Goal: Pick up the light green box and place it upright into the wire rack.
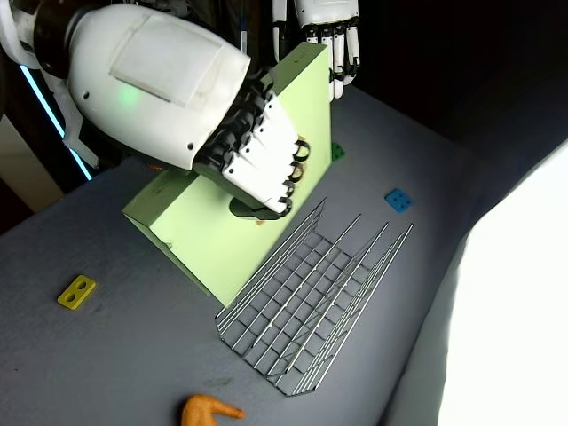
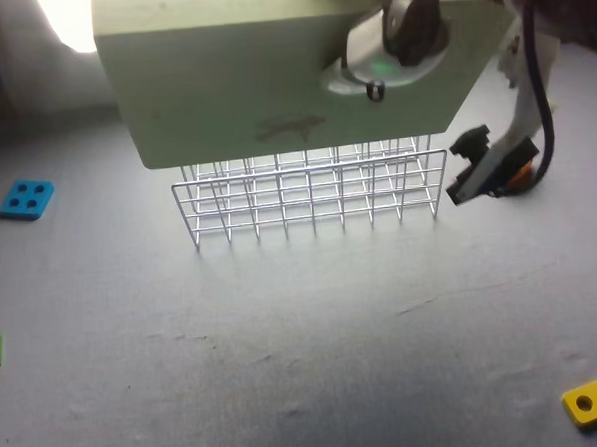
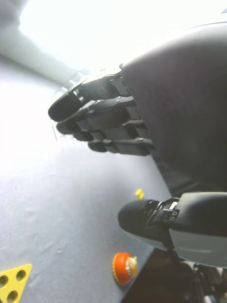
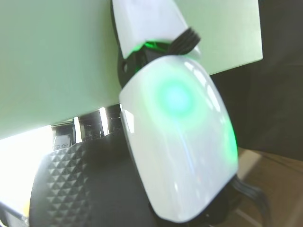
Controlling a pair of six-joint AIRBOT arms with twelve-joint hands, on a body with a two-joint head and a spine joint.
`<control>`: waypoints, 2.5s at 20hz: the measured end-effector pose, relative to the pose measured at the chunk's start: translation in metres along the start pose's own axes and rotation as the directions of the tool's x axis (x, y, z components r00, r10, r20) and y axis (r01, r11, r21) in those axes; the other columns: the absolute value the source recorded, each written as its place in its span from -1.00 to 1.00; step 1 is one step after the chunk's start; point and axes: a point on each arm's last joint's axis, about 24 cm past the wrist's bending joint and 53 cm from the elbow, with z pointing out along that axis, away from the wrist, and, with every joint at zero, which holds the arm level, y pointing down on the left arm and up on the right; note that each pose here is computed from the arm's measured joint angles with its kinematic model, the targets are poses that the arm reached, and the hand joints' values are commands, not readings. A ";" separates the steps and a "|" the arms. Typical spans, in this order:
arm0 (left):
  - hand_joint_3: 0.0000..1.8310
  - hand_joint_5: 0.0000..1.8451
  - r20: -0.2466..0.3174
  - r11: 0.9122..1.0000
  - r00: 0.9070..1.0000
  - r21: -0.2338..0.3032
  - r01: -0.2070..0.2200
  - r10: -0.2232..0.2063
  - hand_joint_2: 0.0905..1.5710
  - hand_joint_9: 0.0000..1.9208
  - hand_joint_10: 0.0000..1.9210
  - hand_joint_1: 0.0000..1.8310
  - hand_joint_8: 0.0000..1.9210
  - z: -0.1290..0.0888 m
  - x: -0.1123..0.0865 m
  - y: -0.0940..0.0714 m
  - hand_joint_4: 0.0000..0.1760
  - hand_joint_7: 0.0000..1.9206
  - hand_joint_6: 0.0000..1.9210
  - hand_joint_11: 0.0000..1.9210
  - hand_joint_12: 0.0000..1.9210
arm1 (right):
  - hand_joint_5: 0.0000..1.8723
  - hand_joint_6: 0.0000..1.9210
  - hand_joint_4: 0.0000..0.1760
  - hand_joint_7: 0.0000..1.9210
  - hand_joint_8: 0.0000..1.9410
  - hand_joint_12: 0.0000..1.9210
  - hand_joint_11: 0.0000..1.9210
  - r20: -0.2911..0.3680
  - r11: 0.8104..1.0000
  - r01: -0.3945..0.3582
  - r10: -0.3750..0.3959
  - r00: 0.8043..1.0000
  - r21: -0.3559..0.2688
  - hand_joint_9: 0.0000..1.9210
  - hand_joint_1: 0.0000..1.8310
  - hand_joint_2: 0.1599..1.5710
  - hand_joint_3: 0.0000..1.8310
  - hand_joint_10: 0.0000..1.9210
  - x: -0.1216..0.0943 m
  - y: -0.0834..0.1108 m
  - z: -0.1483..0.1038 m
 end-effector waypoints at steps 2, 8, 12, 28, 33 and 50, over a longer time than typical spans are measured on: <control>-1.00 -0.77 0.000 1.000 1.000 0.000 0.003 -0.003 0.66 -0.62 -1.00 -0.57 -1.00 0.000 0.000 0.000 -1.00 -0.72 -0.99 -1.00 0.29 | -0.08 0.14 -1.00 -0.12 0.29 0.87 -0.48 0.002 1.000 0.000 0.000 1.000 -0.001 -0.24 0.48 0.45 -1.00 0.54 0.000 0.001 0.004; -0.99 -0.79 0.007 1.000 1.000 -0.010 0.017 -0.017 0.68 -0.61 -1.00 -0.60 -1.00 -0.001 -0.002 0.008 -1.00 -0.71 -1.00 -0.98 0.28 | -0.12 0.15 -1.00 -0.08 0.24 0.87 -0.48 0.017 1.000 0.031 -0.031 0.999 0.004 -0.21 0.48 0.44 -1.00 0.54 -0.002 -0.005 0.017; -0.99 -0.81 0.010 1.000 1.000 -0.009 0.019 -0.018 0.68 -0.61 -1.00 -0.64 -1.00 -0.001 -0.003 0.008 -1.00 -0.71 -1.00 -0.99 0.26 | -0.21 0.21 -1.00 -0.13 0.31 0.88 -0.47 0.003 0.999 0.046 -0.046 0.999 0.014 -0.24 0.47 0.48 -1.00 0.63 0.009 -0.013 0.024; -1.00 -0.74 0.010 1.000 1.000 -0.011 0.017 -0.017 0.67 -0.57 -0.99 -0.58 -0.99 -0.001 -0.003 0.009 -1.00 -0.66 -0.99 -0.97 0.29 | -0.10 0.07 -1.00 -0.07 0.24 0.85 -0.46 -0.030 0.998 0.013 -0.011 0.999 0.062 -0.19 0.48 0.44 -1.00 0.56 0.030 -0.040 0.050; -1.00 -0.78 0.010 1.000 1.000 -0.012 0.017 -0.016 0.68 -0.60 -1.00 -0.63 -1.00 -0.001 -0.003 0.009 -1.00 -0.69 -1.00 -1.00 0.30 | -0.15 0.17 -1.00 -0.11 0.30 0.87 -0.49 -0.028 0.997 0.010 -0.008 1.000 0.072 -0.23 0.48 0.46 -1.00 0.57 0.029 -0.049 0.056; -1.00 -0.76 0.012 1.000 1.000 -0.018 0.021 -0.021 0.69 -0.58 -1.00 -0.62 -1.00 -0.001 -0.004 0.013 -1.00 -0.68 -1.00 -1.00 0.32 | -0.21 0.21 -1.00 -0.10 0.26 0.85 -0.49 -0.080 0.993 0.006 0.004 0.997 0.119 -0.22 0.48 0.47 -1.00 0.60 0.059 -0.083 0.072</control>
